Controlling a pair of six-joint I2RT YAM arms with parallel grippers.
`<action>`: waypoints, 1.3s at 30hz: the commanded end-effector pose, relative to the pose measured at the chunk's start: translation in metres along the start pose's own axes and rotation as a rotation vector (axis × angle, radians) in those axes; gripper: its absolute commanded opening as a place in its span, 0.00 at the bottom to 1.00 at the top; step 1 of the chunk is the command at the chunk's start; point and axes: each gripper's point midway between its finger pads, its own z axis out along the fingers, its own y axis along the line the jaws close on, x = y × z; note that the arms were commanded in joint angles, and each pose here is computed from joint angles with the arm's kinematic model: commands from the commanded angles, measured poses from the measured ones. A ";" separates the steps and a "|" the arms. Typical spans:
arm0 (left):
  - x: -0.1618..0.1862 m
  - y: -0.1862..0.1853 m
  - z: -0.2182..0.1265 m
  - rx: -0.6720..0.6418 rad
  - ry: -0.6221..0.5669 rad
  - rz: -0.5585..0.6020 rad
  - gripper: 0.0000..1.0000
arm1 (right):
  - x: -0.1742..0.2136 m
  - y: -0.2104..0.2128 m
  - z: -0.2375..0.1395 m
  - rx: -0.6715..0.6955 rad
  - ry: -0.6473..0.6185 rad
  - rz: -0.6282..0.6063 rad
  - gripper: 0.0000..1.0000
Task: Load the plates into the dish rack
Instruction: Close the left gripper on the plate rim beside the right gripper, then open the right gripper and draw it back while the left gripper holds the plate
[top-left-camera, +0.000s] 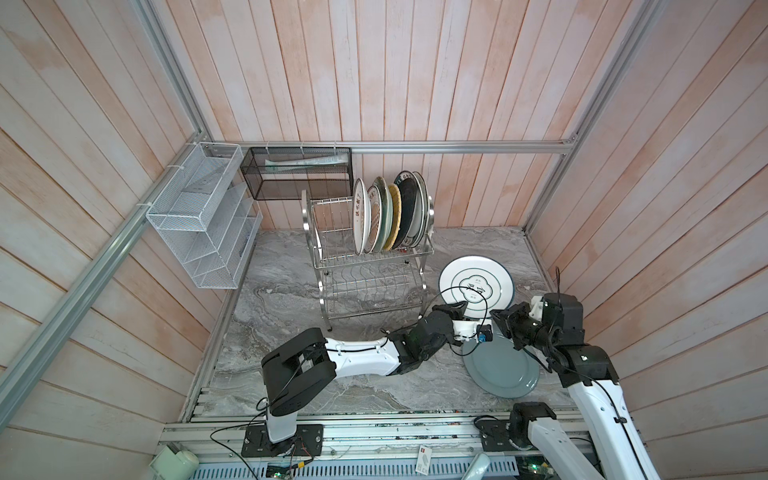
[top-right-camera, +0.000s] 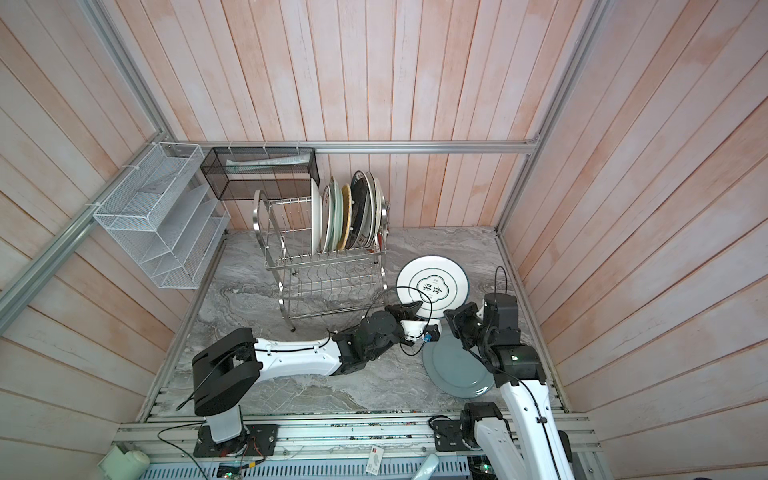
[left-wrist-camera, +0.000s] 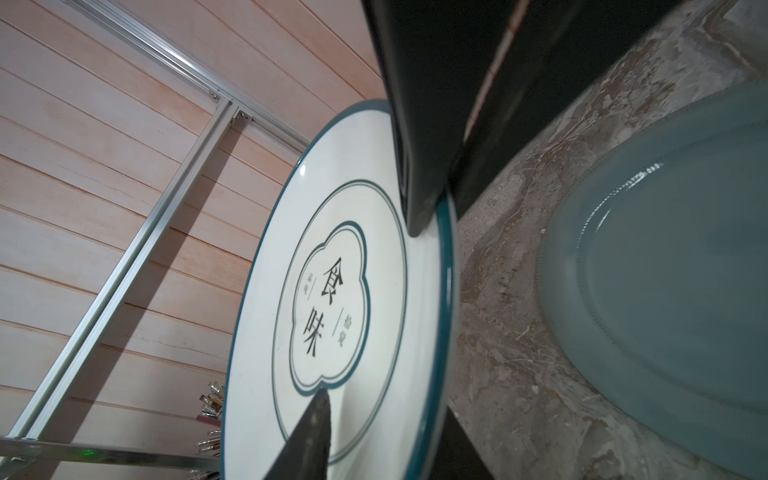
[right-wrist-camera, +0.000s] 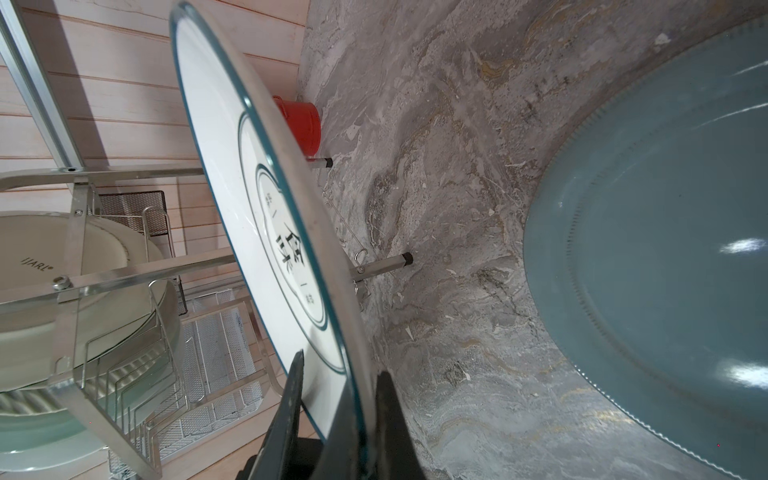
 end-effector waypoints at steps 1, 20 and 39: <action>0.007 0.000 0.009 -0.020 0.033 0.006 0.35 | 0.006 0.012 -0.003 -0.060 0.029 -0.009 0.00; 0.000 0.013 -0.020 -0.043 0.013 -0.041 0.00 | 0.006 0.012 0.001 -0.105 0.018 -0.083 0.58; -0.037 -0.012 -0.126 0.201 -0.083 -0.293 0.00 | -0.028 0.072 0.003 -0.228 -0.119 -0.296 0.98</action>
